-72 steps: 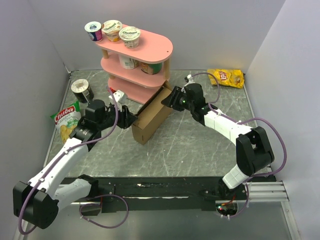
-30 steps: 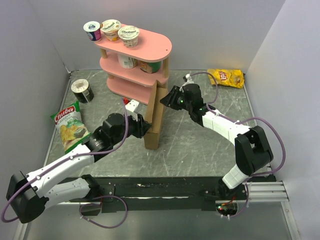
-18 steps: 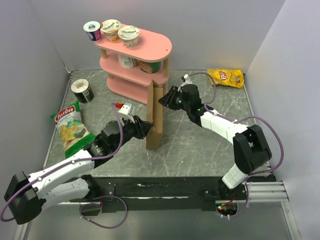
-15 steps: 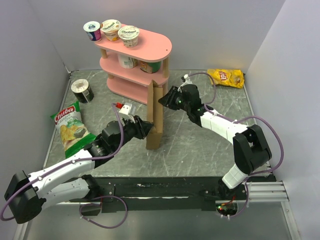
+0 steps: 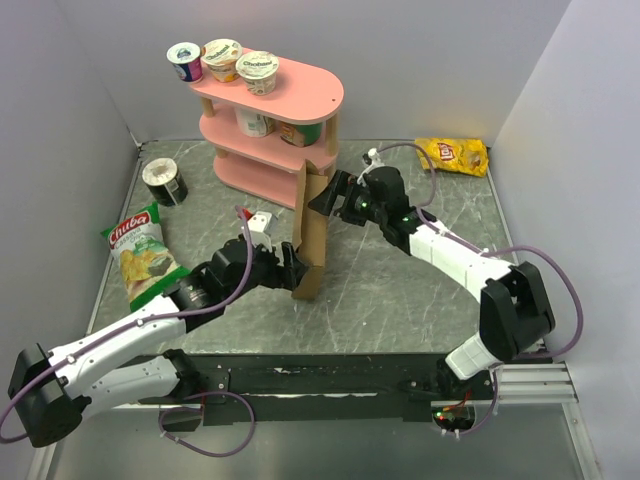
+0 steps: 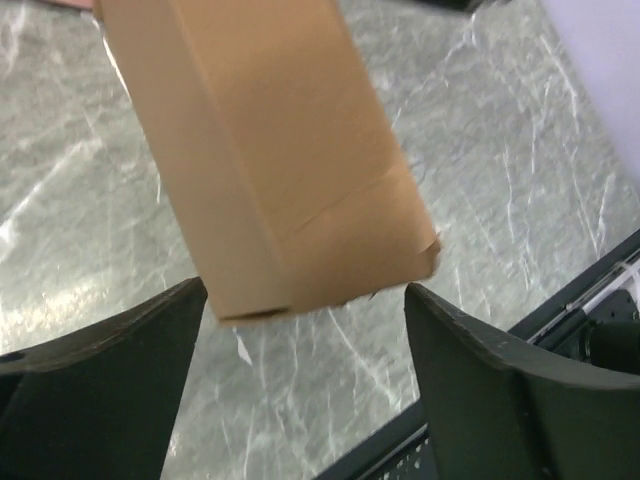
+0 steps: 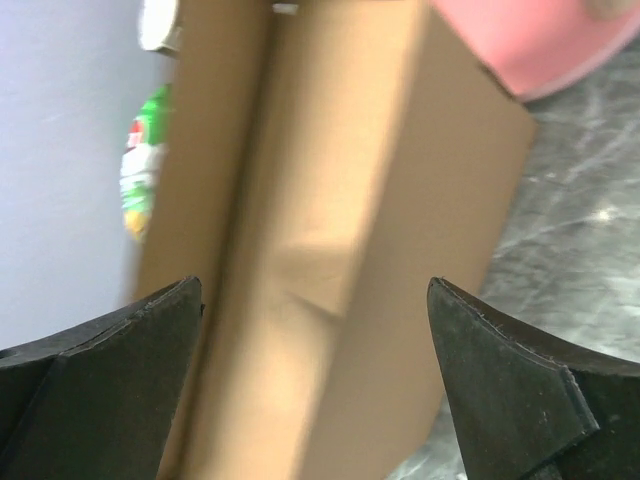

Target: Fold the paper box

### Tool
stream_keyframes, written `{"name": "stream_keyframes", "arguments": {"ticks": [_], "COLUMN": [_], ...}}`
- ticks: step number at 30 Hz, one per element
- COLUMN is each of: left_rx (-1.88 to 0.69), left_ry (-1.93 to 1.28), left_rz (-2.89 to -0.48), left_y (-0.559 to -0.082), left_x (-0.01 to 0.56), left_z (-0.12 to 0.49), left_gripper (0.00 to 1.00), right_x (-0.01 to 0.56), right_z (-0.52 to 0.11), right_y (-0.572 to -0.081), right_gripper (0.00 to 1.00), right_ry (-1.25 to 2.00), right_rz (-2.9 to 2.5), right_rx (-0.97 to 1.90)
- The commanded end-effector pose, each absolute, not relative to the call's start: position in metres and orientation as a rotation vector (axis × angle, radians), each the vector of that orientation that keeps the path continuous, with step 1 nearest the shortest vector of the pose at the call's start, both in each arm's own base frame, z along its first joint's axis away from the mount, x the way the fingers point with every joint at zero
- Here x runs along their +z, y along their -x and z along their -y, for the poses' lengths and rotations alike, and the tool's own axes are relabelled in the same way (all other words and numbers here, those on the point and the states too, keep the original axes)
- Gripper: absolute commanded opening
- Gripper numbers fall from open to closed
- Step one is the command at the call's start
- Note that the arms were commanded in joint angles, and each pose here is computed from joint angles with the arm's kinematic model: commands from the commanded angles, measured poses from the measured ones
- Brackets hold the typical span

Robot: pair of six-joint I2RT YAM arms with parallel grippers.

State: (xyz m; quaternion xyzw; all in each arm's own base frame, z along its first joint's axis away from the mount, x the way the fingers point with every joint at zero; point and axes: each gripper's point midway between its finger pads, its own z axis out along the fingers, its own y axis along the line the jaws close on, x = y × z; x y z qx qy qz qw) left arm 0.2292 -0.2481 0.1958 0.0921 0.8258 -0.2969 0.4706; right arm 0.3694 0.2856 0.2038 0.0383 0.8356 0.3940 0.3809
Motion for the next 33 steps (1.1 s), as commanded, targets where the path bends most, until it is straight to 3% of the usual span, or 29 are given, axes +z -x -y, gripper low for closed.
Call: {"name": "stream_keyframes", "arguments": {"ticks": [1, 5, 12, 21, 24, 33], "left_rx": [-0.772, -0.788, -0.798, -0.771, -0.771, -0.808], "left_ry": [-0.240, -0.239, -0.247, -0.201, -0.198, -0.239], "left_rz": [-1.977, -1.926, -1.843, -1.849, -1.833, -1.868], "left_y": [-0.226, -0.226, -0.234, -0.262, -0.270, -0.277], "left_x": [0.232, 0.254, 0.295, 0.287, 0.287, 0.265], "left_z": [0.249, 0.247, 0.241, 0.217, 0.216, 0.225], "left_gripper": [0.91, 1.00, 0.99, 0.99, 0.92, 0.93], "right_x": [0.265, 0.282, 0.272, 0.256, 0.251, 0.225], "right_z": [-0.285, -0.291, -0.298, -0.284, -0.288, -0.307], "right_y": [-0.360, -0.356, -0.360, -0.375, -0.377, -0.385], "right_gripper": [1.00, 1.00, 1.00, 1.00, 1.00, 1.00], "right_ry": [-0.064, -0.061, -0.041, -0.038, -0.036, 0.008], "right_rz": [-2.005, -2.004, -2.076, -2.177, -2.191, -2.269], "right_rx": [1.118, 1.170, 1.145, 0.807, 0.812, 0.832]}}
